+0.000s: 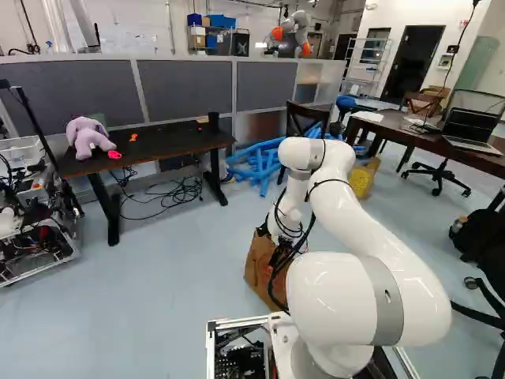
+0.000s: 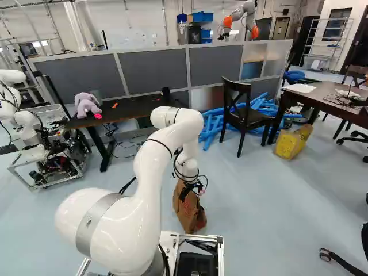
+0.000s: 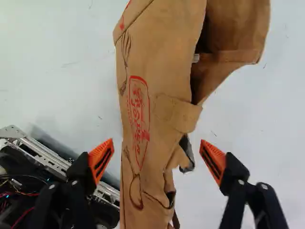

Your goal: Pick up the bag on the ground and place it on the table

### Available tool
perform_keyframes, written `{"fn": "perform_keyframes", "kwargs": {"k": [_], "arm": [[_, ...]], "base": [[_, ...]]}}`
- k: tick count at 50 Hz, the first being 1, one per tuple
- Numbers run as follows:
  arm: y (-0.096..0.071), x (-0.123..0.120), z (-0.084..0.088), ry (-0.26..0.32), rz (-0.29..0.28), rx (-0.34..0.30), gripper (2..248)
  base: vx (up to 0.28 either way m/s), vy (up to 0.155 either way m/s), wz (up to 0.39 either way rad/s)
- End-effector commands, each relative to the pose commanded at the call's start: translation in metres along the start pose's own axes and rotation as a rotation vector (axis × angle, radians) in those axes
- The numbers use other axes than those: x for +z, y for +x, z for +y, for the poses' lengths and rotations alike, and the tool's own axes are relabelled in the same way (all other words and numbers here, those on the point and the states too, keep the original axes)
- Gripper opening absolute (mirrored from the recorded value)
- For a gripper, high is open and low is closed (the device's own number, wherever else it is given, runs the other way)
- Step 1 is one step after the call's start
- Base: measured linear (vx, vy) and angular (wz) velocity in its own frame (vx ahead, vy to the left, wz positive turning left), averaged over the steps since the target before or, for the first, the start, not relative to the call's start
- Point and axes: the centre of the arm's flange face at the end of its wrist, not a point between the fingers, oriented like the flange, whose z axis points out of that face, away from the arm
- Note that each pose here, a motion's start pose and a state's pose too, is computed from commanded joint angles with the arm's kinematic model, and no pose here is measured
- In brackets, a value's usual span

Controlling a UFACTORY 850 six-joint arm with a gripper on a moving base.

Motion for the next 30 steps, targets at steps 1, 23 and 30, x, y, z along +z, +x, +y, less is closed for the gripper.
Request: {"fn": "perform_keyframes", "kwargs": {"k": [1, 23, 30], "arm": [[0.0, 0.002, 0.0, 0.0, 0.0, 0.0, 245], [0.0, 0.017, 0.0, 0.002, -0.002, -0.001, 58], [0.0, 0.017, 0.0, 0.002, -0.002, -0.001, 23]], "base": [[0.0, 0.0, 0.0], [0.0, 0.0, 0.0], [0.0, 0.0, 0.0]]}}
